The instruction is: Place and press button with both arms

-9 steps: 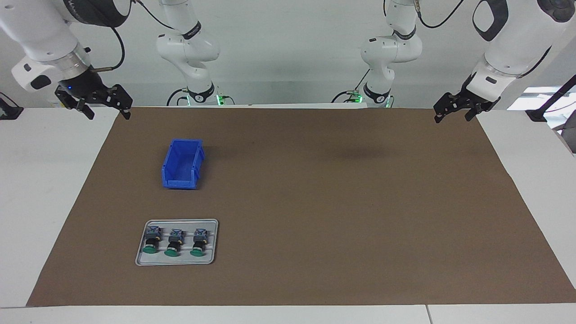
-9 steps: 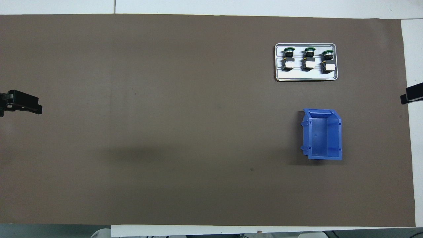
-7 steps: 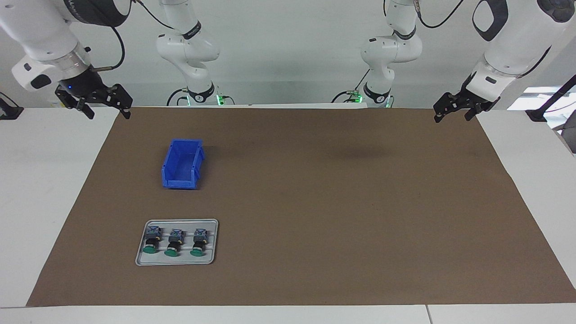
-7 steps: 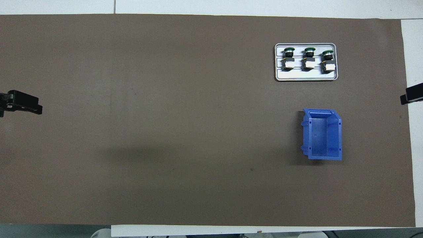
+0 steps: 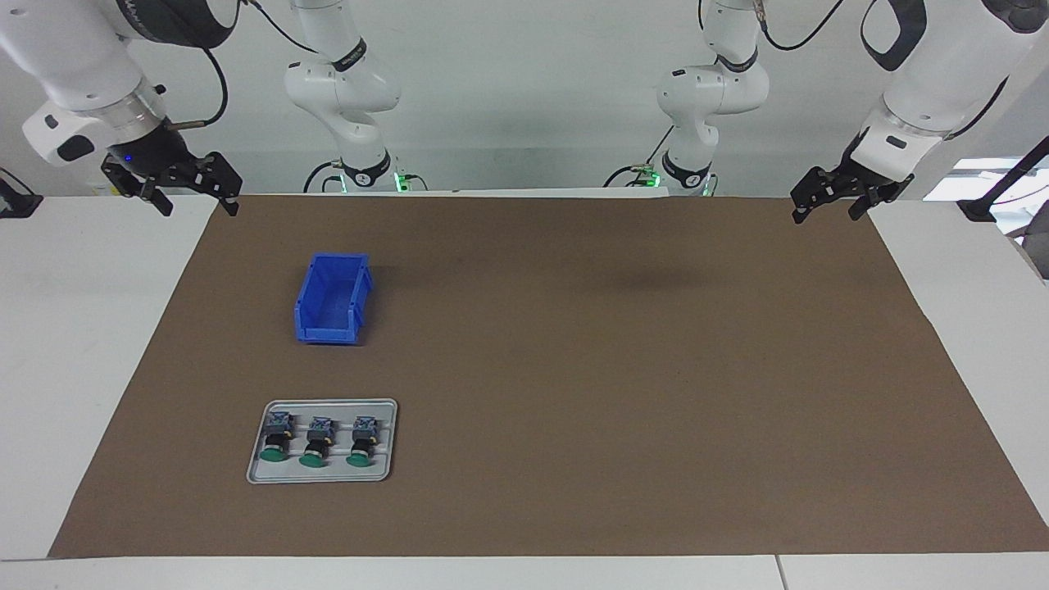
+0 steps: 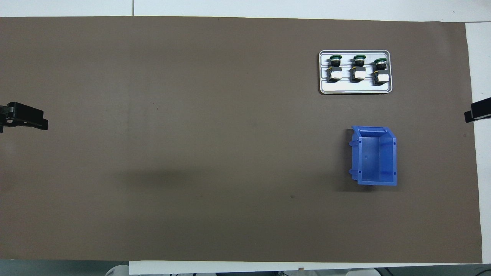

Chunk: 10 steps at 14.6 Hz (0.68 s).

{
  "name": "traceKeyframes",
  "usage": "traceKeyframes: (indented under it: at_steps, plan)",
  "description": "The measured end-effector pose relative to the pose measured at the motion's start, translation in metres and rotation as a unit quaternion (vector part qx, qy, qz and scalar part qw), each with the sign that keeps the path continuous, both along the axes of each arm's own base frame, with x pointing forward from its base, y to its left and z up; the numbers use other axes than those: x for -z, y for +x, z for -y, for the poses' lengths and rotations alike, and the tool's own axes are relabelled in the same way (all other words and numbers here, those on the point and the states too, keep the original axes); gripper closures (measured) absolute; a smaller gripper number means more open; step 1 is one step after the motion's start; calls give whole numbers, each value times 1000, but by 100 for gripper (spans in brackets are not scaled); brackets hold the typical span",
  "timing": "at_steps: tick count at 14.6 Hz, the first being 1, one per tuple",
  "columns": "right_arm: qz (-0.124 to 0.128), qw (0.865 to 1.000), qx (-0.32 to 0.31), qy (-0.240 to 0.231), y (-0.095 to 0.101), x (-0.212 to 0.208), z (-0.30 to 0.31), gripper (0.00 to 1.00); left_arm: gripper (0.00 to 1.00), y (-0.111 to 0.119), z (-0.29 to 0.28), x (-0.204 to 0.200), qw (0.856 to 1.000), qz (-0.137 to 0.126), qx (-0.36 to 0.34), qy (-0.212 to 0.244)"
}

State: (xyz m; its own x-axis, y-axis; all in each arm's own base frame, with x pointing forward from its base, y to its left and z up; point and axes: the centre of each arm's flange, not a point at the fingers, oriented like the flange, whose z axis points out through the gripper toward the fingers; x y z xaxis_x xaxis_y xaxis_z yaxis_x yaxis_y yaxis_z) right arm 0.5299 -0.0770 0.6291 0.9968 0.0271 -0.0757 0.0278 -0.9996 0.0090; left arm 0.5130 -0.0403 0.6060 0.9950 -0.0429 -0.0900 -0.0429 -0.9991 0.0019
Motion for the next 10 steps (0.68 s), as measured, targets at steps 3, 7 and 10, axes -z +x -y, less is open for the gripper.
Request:
traceKeyframes:
  at_steps: [3,7,10]
  plan:
    - [23,1000,-10,-4,23,13,-42,0,0,-1,0,1,1000,-6,0,0]
    - [51,999,-7,-5,96,84,-144,0,0,-2,0,1,1000,-8,0,1]
    - [76,997,13,13,153,170,-168,0,0,-2,0,1,1000,-8,0,1]
